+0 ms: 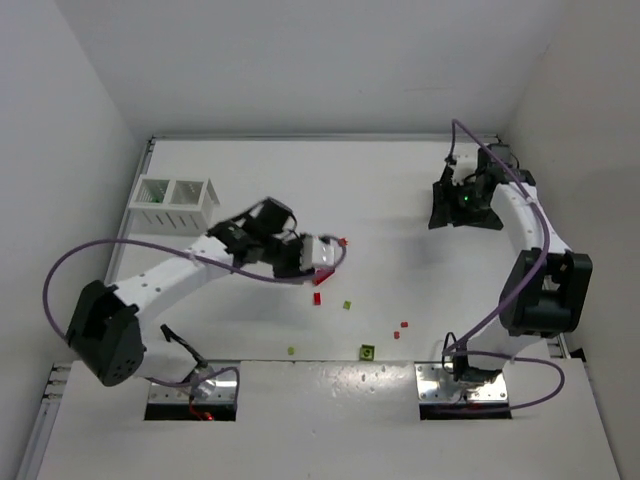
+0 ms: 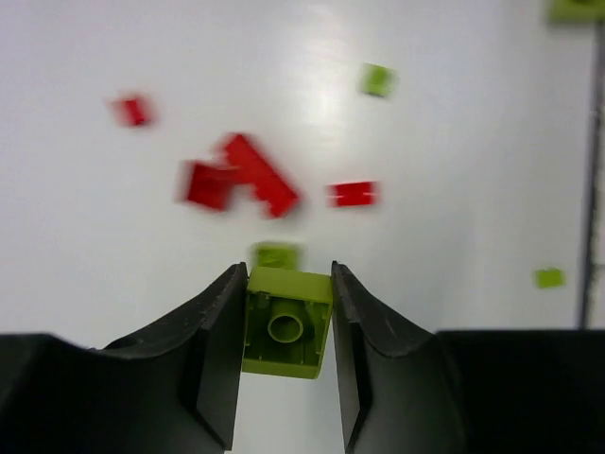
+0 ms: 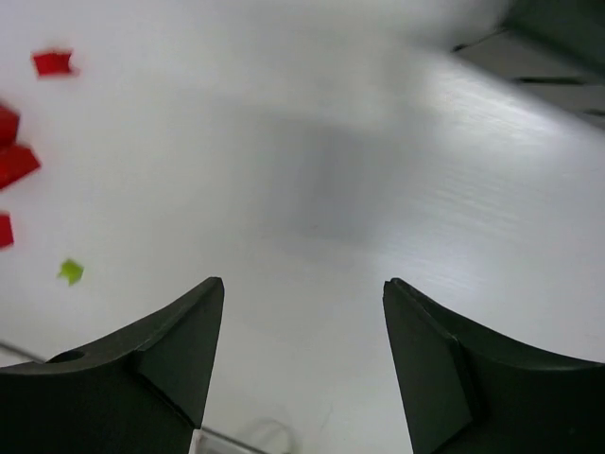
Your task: Sort the legos into containers by color
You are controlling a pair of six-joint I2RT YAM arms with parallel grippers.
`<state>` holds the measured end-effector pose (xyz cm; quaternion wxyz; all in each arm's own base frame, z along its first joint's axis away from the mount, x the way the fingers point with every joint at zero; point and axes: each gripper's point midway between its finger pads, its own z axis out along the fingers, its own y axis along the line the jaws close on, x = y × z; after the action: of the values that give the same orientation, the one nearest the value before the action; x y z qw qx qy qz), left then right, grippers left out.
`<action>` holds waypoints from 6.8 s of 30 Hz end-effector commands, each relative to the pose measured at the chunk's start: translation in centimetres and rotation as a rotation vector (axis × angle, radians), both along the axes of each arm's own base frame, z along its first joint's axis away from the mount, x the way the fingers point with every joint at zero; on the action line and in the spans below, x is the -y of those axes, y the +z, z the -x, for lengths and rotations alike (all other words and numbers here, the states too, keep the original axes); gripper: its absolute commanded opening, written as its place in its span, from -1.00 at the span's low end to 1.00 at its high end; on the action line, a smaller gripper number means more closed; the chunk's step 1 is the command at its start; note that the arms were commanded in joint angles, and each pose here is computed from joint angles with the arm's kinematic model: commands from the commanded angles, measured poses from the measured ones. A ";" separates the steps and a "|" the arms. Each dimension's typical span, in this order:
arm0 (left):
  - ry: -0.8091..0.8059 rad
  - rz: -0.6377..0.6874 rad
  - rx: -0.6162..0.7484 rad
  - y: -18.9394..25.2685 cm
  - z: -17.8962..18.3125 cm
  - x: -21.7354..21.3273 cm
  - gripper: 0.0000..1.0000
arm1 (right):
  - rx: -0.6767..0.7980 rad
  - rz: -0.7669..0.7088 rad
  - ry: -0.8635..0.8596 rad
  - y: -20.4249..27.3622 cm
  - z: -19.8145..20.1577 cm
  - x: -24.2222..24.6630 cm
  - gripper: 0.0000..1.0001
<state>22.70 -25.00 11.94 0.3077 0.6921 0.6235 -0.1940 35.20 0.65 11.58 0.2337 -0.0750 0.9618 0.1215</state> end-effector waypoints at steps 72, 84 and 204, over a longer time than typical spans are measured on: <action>1.021 0.525 0.133 14.2 -16.4 -24.8 0.43 | 0.243 0.160 1.118 -7.8 5.2 -28.5 0.49; 0.984 0.514 0.154 14.6 -14.9 -24.2 0.43 | 0.213 0.262 1.283 -11.8 5.9 -29.5 0.43; 1.287 0.104 0.027 8.3 -23.9 -30.8 -0.44 | -0.114 0.038 0.765 -5.0 12.0 -14.6 0.10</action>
<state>46.91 5.22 20.54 0.4150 0.1907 0.8894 0.0203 23.53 13.95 6.85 0.1038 -0.4109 0.8858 0.1889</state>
